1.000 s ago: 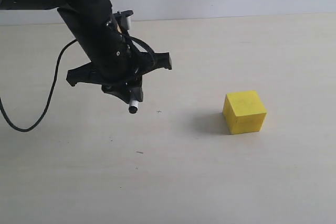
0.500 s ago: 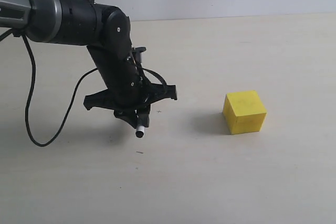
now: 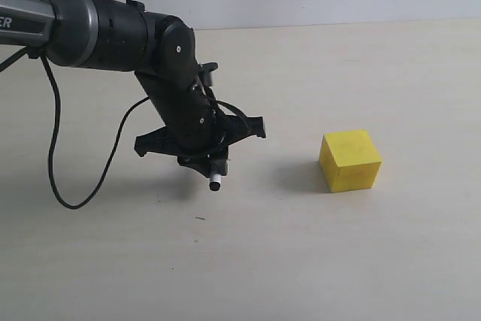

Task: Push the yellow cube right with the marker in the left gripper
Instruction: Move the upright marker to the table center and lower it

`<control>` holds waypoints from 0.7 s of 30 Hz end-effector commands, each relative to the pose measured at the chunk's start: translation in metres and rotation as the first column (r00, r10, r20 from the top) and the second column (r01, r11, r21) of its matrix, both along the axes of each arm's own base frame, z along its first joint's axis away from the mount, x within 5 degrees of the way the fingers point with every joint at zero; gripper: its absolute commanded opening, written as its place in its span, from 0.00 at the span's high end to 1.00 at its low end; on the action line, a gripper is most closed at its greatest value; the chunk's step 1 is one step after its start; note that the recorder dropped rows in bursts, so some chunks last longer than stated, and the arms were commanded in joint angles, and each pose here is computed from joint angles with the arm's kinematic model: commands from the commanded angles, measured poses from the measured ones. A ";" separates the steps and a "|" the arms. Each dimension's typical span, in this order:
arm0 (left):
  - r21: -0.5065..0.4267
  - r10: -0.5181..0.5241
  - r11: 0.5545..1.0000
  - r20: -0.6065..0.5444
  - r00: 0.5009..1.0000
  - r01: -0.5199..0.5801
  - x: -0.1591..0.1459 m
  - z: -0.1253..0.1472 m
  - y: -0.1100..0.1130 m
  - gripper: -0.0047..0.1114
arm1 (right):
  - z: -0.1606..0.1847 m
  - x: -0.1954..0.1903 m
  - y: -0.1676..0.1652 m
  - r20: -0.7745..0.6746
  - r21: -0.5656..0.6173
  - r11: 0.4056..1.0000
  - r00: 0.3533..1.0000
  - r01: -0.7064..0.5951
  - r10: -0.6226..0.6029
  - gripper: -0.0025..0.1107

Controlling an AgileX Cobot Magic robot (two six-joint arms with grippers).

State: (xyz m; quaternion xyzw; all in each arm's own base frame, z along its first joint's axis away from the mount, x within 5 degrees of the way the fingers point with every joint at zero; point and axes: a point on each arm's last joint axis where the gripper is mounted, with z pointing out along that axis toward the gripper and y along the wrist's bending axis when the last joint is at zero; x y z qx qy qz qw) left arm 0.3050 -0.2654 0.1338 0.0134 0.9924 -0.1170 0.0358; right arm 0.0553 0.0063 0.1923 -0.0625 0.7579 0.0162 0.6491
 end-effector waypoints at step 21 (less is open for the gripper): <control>0.004 0.046 0.999 0.040 0.998 -0.046 -0.003 0.003 -0.009 0.96 | -0.001 0.000 0.000 0.008 0.003 1.000 1.000 0.004 -0.004 0.98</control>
